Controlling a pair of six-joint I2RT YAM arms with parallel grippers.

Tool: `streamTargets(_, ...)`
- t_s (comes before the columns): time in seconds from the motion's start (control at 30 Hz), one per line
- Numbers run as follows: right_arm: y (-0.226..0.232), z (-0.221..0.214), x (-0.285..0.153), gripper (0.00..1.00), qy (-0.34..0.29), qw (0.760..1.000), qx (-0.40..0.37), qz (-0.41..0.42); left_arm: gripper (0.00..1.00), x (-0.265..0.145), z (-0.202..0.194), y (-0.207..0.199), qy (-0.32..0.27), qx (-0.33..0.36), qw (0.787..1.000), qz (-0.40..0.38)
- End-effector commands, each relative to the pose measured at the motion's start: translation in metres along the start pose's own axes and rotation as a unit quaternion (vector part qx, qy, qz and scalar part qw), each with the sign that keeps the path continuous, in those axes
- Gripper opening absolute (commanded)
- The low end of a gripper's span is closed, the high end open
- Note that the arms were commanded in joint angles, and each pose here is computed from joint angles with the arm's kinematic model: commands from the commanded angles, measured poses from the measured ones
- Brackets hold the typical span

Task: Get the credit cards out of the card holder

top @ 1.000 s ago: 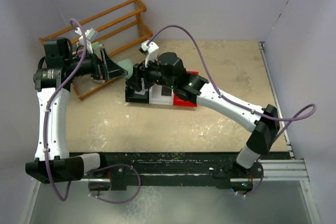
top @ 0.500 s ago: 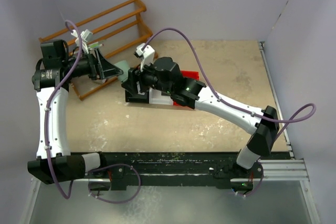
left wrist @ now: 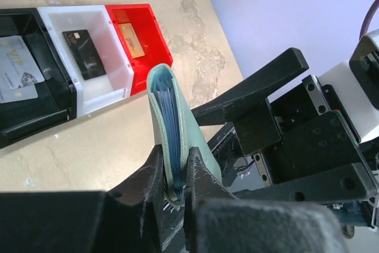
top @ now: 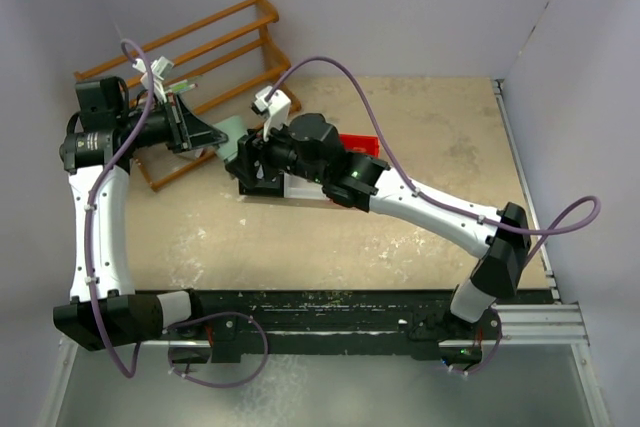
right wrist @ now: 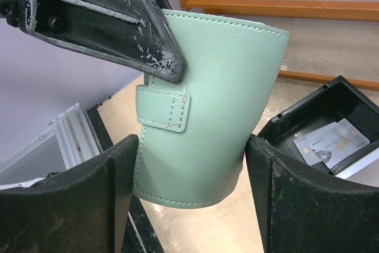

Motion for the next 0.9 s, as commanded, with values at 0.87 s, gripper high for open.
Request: streamTargets(0.87,-0.011,0.043,-0.056,0.84,-0.063,0.883,0.159,0.438,0.07,-0.03,-0.029,-0.063,0.043,0.141,0.972,-0.182)
Point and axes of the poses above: each gripper's point midway between its finger pads, its own x axis out along the fingers, its own y axis along the line the jaws close on, z = x × y, the point moved 7 cm from there along -x, back along the fingers, and after that the axes turned 9 degrees about -x, right-handed, at the moved point
